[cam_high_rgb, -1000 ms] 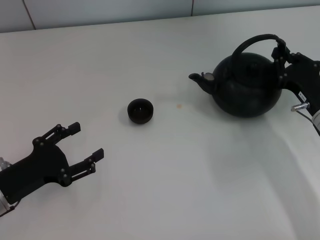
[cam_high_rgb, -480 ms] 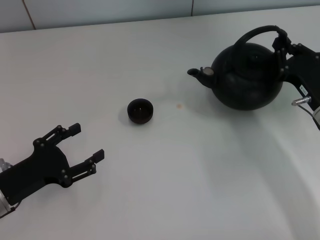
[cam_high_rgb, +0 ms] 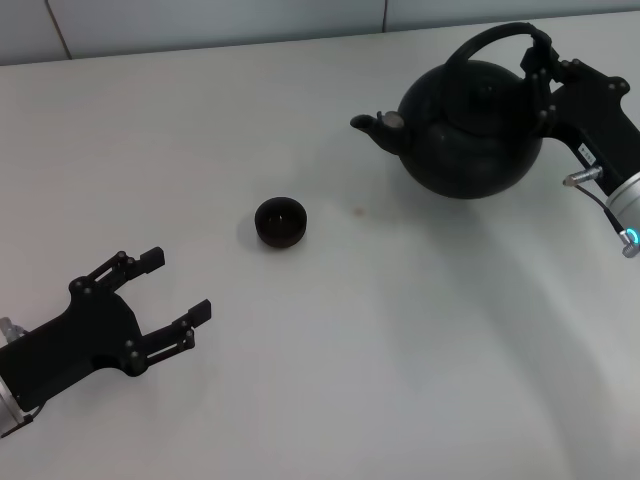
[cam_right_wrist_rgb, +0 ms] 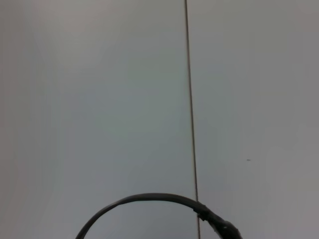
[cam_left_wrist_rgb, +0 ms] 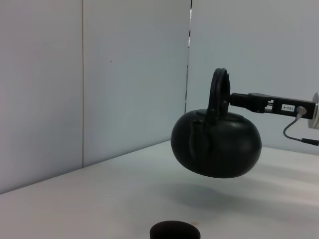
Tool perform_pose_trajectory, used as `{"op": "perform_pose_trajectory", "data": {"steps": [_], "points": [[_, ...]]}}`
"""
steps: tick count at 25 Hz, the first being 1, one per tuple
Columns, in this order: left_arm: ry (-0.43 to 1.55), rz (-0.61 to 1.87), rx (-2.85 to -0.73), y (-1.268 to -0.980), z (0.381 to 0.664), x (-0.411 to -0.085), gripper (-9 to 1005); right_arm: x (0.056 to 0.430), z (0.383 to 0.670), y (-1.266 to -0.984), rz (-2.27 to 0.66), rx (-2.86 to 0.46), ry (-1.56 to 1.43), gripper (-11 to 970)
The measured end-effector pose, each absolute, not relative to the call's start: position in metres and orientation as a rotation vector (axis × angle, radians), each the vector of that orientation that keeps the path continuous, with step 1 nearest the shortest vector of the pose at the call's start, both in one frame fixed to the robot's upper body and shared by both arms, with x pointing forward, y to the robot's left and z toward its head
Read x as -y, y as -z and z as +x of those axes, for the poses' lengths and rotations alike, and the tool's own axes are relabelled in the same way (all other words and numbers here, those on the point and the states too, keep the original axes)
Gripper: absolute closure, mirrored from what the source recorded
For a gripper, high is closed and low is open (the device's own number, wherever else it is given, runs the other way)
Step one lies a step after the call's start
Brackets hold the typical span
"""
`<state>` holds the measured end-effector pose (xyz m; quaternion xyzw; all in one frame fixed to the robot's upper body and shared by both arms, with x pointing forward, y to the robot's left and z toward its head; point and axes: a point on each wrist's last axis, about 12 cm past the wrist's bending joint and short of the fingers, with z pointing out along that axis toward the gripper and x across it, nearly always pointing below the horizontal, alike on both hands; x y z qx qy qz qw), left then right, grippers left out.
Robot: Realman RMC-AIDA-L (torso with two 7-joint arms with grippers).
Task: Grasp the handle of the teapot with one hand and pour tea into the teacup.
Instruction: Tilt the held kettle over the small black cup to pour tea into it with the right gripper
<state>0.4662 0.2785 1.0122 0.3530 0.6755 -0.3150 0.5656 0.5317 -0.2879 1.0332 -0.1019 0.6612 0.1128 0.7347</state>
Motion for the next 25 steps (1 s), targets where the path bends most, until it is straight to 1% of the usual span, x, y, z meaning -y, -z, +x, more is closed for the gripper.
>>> {"op": "perform_pose_trajectory", "data": {"steps": [8,25], "points": [[0.744,0.830,-1.586,-1.012,0.466,-0.277,137,0.284,0.535,-1.035,-0.247,-1.453,-0.263,877],[0.749,0.824,-1.583,-1.012,0.465,-0.277,137,0.253,0.557,-1.042,-0.407,-1.458,-0.336,877]]}}
